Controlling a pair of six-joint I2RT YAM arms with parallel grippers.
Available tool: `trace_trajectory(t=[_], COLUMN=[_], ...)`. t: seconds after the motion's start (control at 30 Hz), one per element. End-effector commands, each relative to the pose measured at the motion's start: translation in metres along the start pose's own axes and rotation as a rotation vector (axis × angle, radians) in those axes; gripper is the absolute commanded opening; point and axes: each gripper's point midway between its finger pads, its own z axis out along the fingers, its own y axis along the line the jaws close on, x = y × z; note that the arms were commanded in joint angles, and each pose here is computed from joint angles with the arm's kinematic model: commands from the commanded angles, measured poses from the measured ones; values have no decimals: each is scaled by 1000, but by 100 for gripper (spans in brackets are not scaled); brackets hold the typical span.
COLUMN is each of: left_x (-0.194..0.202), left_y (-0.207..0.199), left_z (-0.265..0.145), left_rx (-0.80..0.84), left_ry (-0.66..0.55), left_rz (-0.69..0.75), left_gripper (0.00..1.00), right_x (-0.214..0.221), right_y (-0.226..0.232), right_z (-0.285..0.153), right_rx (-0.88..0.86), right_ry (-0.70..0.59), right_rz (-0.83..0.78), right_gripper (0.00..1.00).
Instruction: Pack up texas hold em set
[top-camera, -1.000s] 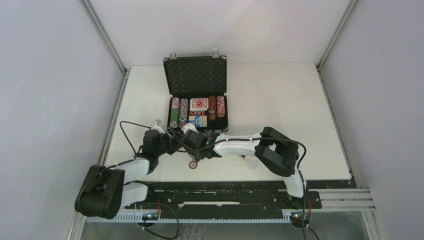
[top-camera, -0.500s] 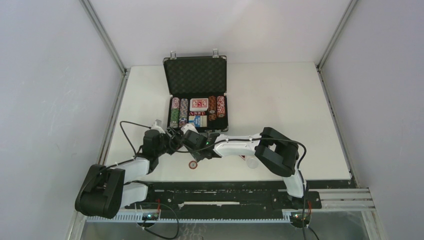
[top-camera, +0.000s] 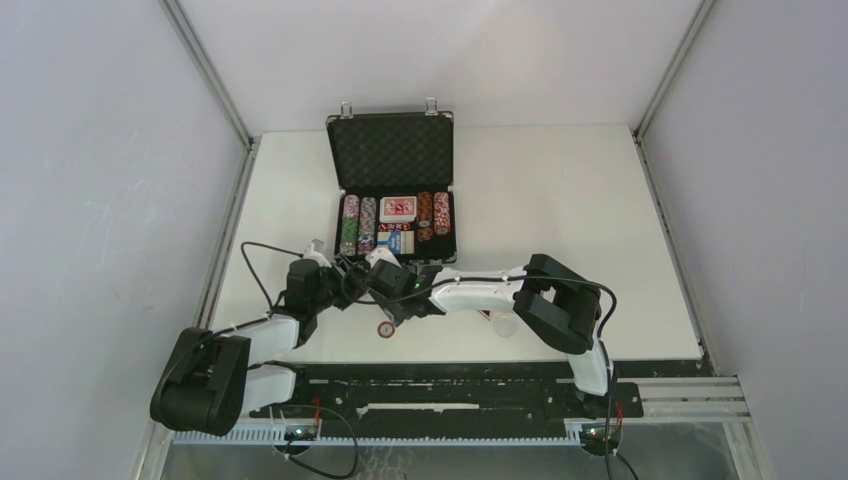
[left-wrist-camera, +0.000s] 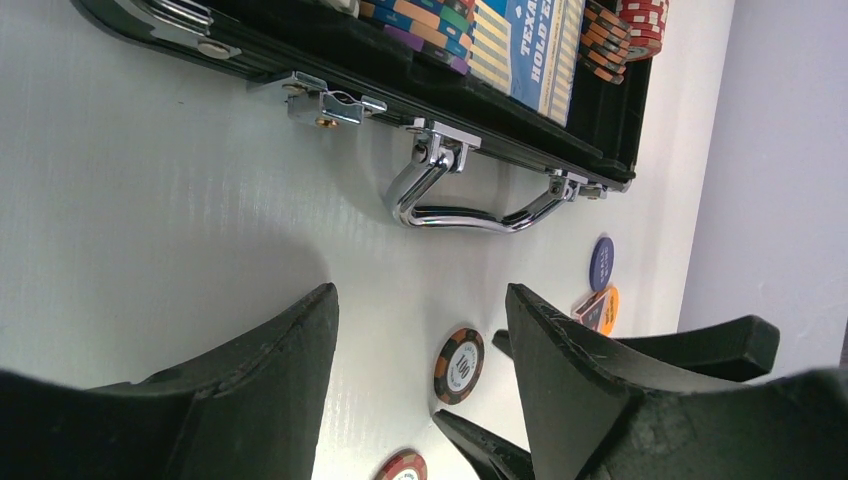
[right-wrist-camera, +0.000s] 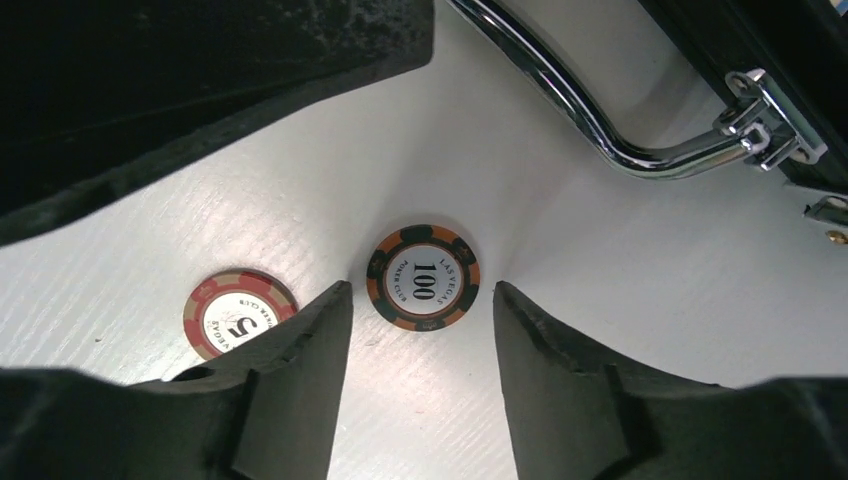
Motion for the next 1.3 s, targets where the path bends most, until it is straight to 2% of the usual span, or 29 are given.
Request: trace_trajectory(t=[0.0, 0.5, 0.73, 1.27], left_x=[-1, 1, 3, 3], left_y=[-2, -2, -4, -3], left_z=[0, 2, 2, 2], left_rx=[21, 28, 38, 36], left_ry=[-5, 12, 20, 18], left_rz=[13, 14, 9, 9], left_gripper=[67, 68, 68, 68], right_x=[-13, -17, -9, 4], right_y=[-9, -6, 7, 5], right_z=[-11, -16, -7, 12], right_rx=[5, -71, -85, -84], right_ry=[-36, 33, 61, 101], right_rz=[18, -30, -47, -55], right_gripper=[65, 66, 66, 65])
